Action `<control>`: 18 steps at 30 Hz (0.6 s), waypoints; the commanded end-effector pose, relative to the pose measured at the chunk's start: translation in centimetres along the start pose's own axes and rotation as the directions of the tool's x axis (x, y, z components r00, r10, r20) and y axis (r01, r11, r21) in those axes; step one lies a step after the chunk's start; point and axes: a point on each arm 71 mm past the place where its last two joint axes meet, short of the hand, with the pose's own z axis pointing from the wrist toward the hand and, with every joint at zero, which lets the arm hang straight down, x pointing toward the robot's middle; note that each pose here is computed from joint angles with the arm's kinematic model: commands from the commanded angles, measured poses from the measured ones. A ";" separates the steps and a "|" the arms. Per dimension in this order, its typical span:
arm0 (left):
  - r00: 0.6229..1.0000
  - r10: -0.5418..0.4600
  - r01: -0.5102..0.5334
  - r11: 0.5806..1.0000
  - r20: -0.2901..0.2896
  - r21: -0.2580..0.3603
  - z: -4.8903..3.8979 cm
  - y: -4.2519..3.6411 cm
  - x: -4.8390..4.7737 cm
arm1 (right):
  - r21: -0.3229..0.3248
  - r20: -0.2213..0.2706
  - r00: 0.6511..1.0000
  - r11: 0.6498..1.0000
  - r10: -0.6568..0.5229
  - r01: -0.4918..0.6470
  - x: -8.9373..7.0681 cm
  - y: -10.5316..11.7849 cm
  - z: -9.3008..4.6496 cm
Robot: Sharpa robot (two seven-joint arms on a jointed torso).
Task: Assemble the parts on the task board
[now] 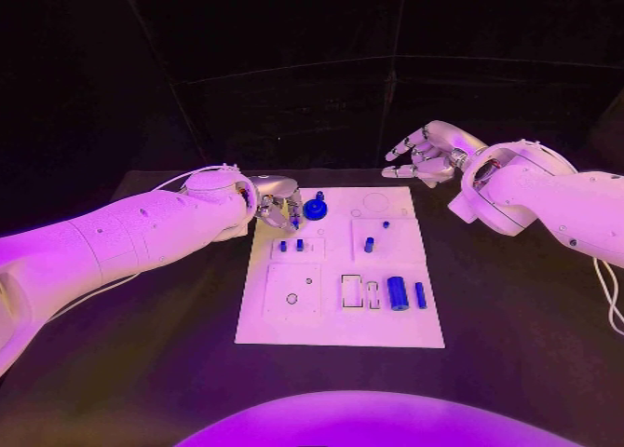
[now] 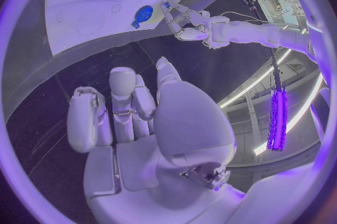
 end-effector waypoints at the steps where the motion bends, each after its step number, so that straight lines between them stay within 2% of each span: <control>1: 1.000 -0.005 0.005 1.000 -0.025 -0.011 0.03 0.03 0.19 | -0.008 0.005 1.000 1.000 -0.002 0.002 -0.1 0.2 0.0; 18: 0.999 -0.004 0.004 1.000 -0.042 -0.005 0.09 -0.16 0.48 | -0.009 0.004 1.000 1.000 -0.002 0.002 -0.1 0.2 0.1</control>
